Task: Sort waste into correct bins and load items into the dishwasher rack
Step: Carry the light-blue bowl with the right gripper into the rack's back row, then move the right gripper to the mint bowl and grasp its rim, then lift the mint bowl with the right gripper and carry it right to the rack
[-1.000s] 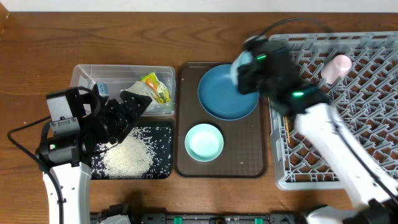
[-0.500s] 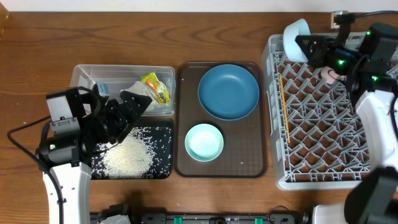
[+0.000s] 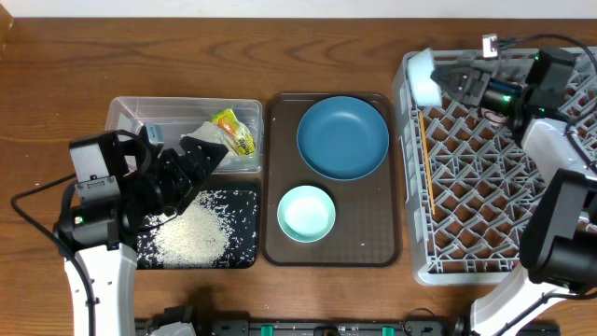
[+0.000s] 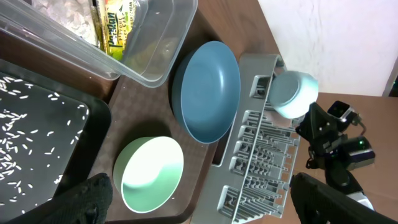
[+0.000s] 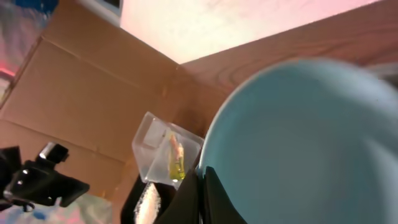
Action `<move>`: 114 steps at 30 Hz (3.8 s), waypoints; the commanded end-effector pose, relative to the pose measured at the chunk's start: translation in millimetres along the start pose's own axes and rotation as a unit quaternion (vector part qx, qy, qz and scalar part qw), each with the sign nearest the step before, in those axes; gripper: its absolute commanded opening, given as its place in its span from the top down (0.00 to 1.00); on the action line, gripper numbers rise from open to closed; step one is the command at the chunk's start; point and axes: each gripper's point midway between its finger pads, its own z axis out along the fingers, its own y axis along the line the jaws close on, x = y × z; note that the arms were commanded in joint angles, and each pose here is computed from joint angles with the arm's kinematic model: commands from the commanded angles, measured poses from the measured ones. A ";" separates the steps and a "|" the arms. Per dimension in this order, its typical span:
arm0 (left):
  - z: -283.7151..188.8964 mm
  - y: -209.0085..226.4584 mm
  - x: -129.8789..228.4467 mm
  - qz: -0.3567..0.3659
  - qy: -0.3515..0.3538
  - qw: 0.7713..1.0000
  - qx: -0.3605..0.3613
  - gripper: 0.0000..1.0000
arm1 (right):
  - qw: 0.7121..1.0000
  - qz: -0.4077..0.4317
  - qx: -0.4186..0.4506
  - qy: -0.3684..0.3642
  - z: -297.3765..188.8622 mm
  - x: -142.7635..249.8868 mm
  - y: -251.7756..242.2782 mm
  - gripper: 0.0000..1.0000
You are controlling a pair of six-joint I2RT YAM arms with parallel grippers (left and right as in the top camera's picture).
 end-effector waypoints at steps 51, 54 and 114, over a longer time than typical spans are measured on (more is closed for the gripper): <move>-2.0 -2.8 -1.7 0.006 -0.003 1.000 0.004 0.06 | 0.936 -0.122 0.330 0.015 -68.1 38.3 89.4 0.59; -1.9 -2.7 -1.7 0.006 -0.002 1.000 0.004 0.06 | 0.930 -0.144 0.333 0.065 -35.8 61.5 94.6 0.58; -2.0 -2.8 -1.7 0.006 -0.003 1.000 0.004 0.06 | 0.578 -0.229 0.774 -0.120 -137.4 -20.2 104.4 0.99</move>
